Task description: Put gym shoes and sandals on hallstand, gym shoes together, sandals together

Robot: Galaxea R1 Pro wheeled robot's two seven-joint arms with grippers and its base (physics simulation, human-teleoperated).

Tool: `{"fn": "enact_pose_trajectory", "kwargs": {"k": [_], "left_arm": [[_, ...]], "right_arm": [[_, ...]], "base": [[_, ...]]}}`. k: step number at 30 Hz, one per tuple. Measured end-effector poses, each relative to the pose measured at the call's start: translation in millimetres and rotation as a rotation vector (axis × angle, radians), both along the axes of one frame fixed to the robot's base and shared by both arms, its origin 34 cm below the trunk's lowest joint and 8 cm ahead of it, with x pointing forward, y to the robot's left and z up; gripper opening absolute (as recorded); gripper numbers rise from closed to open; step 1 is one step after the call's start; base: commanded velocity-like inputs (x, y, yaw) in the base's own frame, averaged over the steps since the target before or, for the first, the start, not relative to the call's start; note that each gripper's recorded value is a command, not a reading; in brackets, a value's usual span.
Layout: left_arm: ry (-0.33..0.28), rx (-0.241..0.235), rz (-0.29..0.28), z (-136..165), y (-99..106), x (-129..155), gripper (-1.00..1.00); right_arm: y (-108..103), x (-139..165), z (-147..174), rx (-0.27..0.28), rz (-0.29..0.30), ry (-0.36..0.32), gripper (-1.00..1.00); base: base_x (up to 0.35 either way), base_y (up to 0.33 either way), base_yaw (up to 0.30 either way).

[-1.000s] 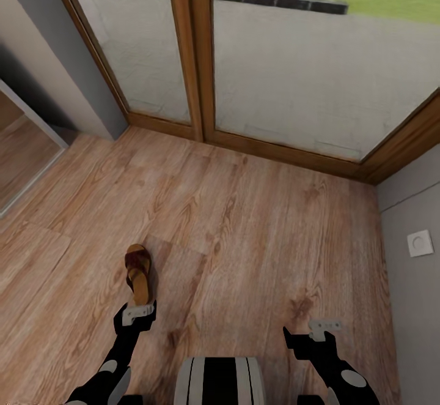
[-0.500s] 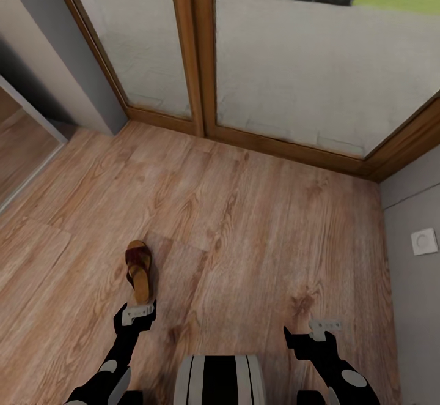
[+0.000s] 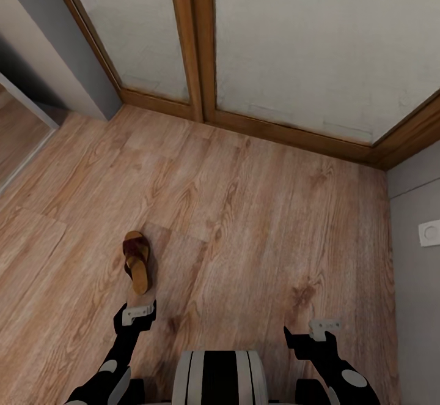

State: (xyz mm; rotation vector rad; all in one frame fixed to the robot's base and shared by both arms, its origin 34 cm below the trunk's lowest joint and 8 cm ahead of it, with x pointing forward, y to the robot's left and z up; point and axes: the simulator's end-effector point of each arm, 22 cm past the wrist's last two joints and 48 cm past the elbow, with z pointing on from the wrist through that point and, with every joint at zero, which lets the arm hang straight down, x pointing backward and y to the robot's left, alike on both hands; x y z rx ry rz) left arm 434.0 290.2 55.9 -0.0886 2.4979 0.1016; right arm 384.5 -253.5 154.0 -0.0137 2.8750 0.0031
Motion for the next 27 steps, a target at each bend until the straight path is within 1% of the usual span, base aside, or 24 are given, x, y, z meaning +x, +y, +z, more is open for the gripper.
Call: {"fn": "enact_pose_trajectory", "kwargs": {"k": [11,18,27], "left_arm": [[0.001,0.0,0.001,-0.5,0.2,-0.6,1.0],[0.001,0.0,0.001,-0.3,0.2,-0.6,1.0],[0.001,0.0,0.001,-0.4,0.3,-0.6,1.0]], "right_arm": [[0.1,-0.6,-0.4,0.0,0.0,0.002,1.0],[0.0,-0.3,-0.3,0.0,0.0,0.001,1.0],[0.0,-0.4,-0.5,0.0,0.0,0.001,1.0]], "base": [[0.0,0.0,0.0],[0.168,0.0,0.0],[0.021,0.0,0.0]]}}
